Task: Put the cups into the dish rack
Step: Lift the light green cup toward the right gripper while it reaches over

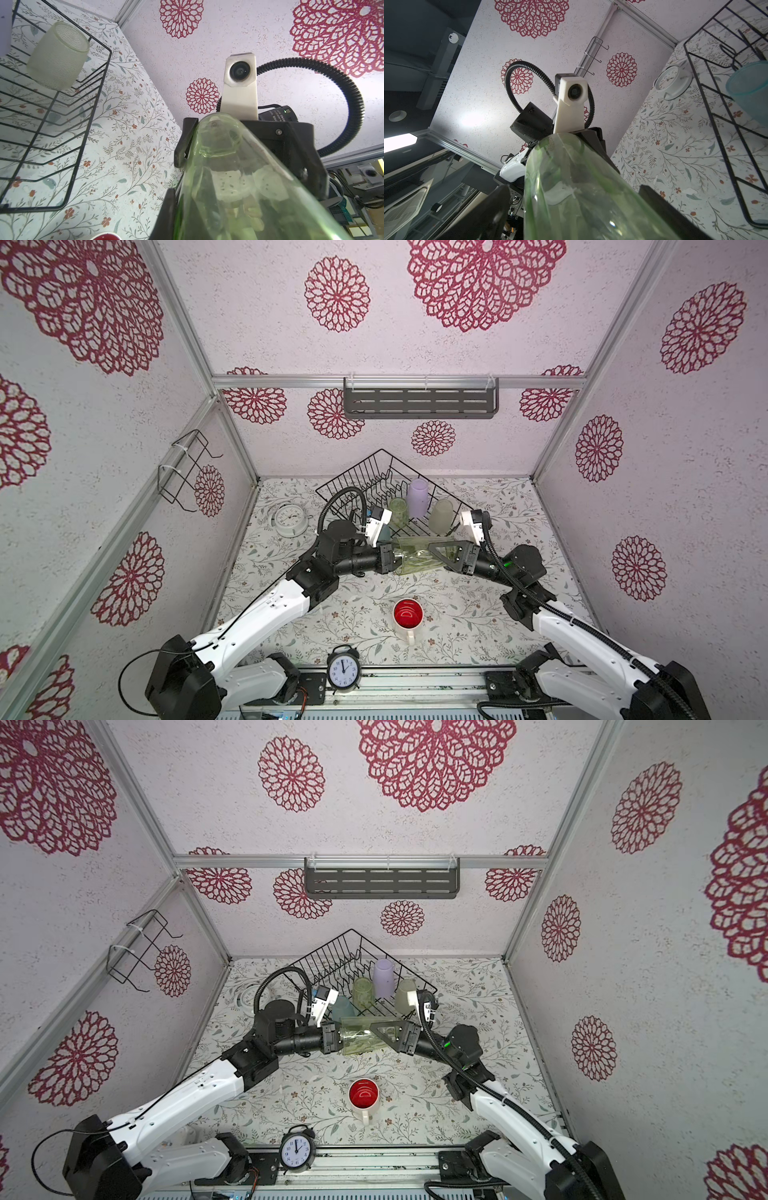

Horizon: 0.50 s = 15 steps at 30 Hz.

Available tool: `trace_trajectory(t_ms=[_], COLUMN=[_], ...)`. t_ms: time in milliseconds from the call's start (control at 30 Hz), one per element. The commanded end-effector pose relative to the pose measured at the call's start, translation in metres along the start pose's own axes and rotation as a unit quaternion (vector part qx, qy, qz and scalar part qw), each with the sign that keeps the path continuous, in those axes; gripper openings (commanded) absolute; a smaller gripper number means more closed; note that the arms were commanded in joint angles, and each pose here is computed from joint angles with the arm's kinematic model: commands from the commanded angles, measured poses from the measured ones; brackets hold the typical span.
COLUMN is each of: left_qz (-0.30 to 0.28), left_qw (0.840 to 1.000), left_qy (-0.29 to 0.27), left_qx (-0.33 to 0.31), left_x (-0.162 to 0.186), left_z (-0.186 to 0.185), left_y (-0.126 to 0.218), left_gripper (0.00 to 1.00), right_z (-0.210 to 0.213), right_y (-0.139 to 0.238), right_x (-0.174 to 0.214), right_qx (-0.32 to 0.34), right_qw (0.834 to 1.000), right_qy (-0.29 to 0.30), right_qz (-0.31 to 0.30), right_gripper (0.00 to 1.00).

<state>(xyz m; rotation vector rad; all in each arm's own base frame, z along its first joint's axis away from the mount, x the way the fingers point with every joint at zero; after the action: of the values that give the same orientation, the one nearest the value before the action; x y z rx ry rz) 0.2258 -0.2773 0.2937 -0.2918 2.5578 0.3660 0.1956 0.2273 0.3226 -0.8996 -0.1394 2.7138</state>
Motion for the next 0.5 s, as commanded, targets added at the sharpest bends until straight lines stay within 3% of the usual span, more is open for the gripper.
trace_trajectory(t_ms=[0, 467], left_qz=[0.028, 0.041], left_qw=[0.999, 0.999], left_qy=[0.004, 0.017], left_qx=[0.023, 0.019], left_x=[0.013, 0.016], left_z=[-0.002, 0.007], left_y=[-0.005, -0.006], left_gripper=[0.04, 0.05], right_z=[0.045, 0.034], right_y=[-0.008, -0.024], right_x=[0.005, 0.021], right_qx=[-0.089, -0.084], right_qw=[0.993, 0.992], right_qy=[0.067, 0.058], right_qz=[0.029, 0.078], right_gripper=[0.99, 0.99])
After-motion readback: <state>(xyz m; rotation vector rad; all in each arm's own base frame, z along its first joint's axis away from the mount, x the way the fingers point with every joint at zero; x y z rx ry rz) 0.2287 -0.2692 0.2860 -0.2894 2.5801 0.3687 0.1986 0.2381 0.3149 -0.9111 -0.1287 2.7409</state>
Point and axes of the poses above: each gripper's point midway between its finger pads, its own y axis back along the fingers, its own z axis along the line the jaws close on, x = y × z, the point moved 4 cm from there along y, back along the fingers, and after that the axes turned 5 degrees about y, right-handed, at the moved point
